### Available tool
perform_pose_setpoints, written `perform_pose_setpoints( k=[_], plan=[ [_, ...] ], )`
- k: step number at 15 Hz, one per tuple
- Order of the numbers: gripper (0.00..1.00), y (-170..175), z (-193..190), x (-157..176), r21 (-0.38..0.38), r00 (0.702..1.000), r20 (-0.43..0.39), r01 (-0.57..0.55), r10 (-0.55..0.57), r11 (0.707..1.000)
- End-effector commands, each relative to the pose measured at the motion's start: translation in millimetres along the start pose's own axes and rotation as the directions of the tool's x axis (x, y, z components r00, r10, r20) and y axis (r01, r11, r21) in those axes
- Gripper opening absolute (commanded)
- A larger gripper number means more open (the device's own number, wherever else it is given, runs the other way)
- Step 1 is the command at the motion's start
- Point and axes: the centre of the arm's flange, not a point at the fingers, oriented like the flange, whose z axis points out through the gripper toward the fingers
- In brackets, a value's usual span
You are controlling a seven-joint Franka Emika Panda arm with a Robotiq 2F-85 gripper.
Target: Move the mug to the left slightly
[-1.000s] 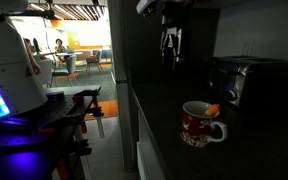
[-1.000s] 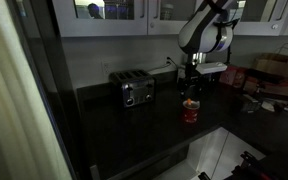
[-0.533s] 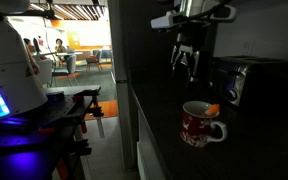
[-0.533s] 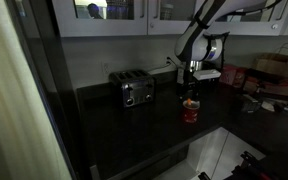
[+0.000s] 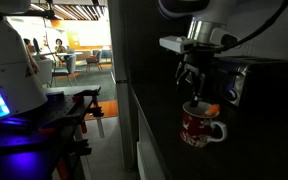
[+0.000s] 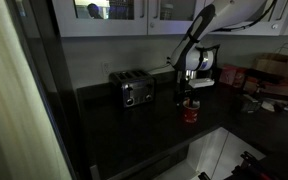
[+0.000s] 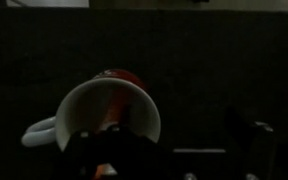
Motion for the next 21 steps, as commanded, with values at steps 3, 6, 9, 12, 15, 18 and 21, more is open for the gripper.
perform_pose_setpoints(
  k=[3, 6, 9, 12, 15, 18, 21],
  plan=[
    [0.94, 13, 13, 20, 0.011, 0.999, 0.033, -0.003, 0.003, 1.0],
    [0.67, 19, 17, 24, 0.006, 0.999, 0.042, 0.0, -0.001, 1.0],
    [0.48, 18, 17, 27, 0.005, 0.999, 0.044, 0.006, -0.006, 1.0],
    [0.26, 17, 16, 27, -0.002, 0.999, 0.044, 0.004, -0.003, 1.0],
    [0.04, 16, 13, 27, -0.012, 0.999, 0.041, -0.001, 0.002, 1.0],
    [0.02, 14, 10, 28, -0.024, 0.999, 0.039, -0.011, 0.012, 1.0],
    [0.03, -1, 5, 30, -0.049, 0.999, 0.035, -0.017, 0.019, 0.999]
  ],
)
